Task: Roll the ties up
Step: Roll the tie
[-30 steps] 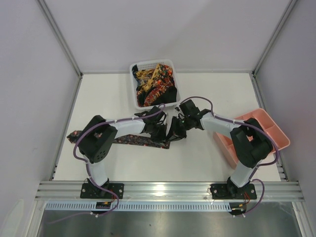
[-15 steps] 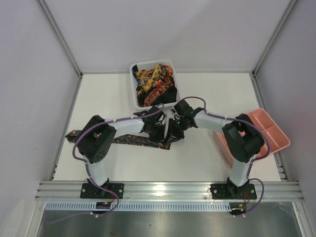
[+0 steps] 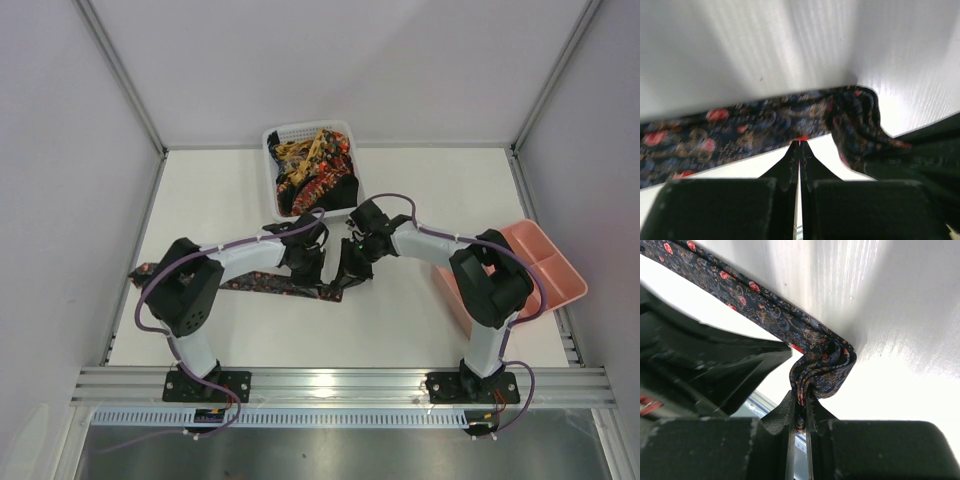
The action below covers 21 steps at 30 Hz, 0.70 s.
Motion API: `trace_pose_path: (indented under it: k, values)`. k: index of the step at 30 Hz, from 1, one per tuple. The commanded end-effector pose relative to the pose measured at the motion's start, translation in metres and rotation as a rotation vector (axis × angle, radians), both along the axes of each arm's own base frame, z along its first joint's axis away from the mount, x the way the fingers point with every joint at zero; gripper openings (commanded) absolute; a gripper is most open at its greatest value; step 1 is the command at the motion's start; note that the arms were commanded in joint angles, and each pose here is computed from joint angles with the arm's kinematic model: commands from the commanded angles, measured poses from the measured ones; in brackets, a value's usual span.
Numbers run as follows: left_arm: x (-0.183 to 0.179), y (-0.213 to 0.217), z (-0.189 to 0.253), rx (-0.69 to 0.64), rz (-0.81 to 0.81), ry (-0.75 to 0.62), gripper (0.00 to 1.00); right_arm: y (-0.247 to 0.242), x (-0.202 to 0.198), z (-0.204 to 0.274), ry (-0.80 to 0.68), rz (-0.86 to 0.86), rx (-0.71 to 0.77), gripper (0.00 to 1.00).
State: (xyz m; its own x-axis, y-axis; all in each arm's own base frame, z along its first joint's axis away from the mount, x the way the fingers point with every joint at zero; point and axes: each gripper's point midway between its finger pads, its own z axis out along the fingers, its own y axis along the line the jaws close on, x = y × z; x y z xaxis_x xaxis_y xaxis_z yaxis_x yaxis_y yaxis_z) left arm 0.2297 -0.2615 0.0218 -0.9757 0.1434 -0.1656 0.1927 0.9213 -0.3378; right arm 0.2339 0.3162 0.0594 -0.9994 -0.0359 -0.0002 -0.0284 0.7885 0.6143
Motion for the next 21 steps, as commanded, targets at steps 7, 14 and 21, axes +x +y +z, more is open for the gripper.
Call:
trace_pose_path:
  k: [7, 14, 21]
  values:
    - [0.018, 0.014, 0.033, 0.016, 0.049, -0.126, 0.01, 0.014, 0.008, -0.002, -0.011, 0.03, -0.046, 0.0]
    - [0.023, 0.026, 0.014, 0.065, 0.074, -0.127, 0.01, 0.023, 0.013, -0.013, 0.006, 0.038, -0.119, 0.07]
    - [0.02, 0.037, 0.015, 0.05, 0.1, -0.132, 0.01, 0.039, 0.013, -0.017, 0.022, 0.055, -0.115, 0.29]
